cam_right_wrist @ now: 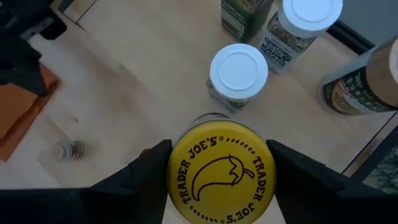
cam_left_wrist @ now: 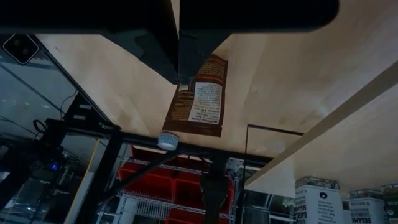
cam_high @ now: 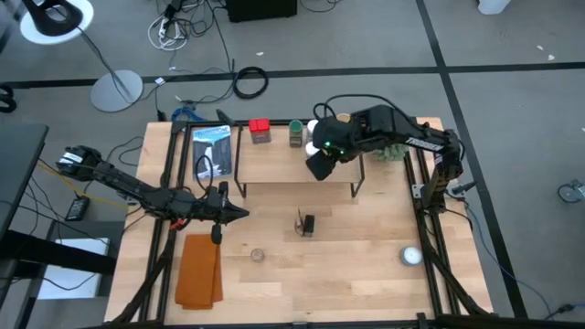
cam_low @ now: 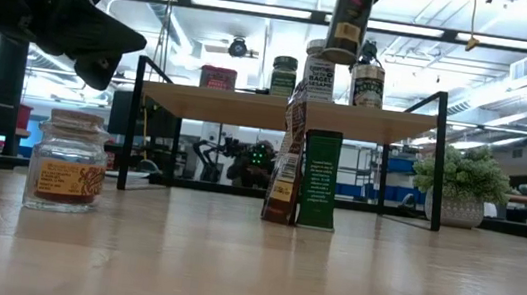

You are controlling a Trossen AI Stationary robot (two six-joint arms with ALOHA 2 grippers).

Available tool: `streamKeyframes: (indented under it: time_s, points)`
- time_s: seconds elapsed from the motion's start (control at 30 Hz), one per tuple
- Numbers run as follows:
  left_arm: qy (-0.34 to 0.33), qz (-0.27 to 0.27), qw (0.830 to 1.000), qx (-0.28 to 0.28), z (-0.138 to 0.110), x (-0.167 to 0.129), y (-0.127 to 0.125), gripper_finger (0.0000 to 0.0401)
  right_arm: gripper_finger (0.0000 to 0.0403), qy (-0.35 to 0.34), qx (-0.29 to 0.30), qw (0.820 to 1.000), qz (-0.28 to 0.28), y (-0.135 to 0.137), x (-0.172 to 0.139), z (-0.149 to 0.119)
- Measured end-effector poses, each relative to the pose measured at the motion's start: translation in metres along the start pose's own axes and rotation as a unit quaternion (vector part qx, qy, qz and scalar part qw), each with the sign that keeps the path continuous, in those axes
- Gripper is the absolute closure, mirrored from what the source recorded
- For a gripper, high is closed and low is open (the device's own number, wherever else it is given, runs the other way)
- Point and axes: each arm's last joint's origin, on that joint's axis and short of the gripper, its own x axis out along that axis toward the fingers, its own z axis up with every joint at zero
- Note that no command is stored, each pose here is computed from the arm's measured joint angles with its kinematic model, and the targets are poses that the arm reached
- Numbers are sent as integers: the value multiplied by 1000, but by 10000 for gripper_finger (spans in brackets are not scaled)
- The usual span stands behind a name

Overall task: Shelf spices
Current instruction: Put the yellow seasoning bottle on the shelf

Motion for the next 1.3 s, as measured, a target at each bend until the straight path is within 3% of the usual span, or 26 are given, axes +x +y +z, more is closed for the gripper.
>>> streamKeyframes:
  time_s: [0.2,0.4,0.53,0.7,1.03,1.3]
  points:
    - [1,0,1000,-5,0,0,0,396,168,-2,-47,999,6,15,-6,-18]
    - [2,1,1000,-11,0,0,0,396,168,0,-79,996,-46,19,4,-50]
    - [2,1,1000,-11,0,0,0,396,167,26,-67,995,-72,8,12,-77]
    - [2,1,1000,-11,0,0,0,396,166,25,-9,996,-90,-20,7,-98]
    - [2,1,1000,-1,0,0,0,396,165,-33,136,989,-49,-63,-12,-74]
    - [0,8,1000,5,0,0,0,396,165,7,121,991,-55,-63,27,-43]
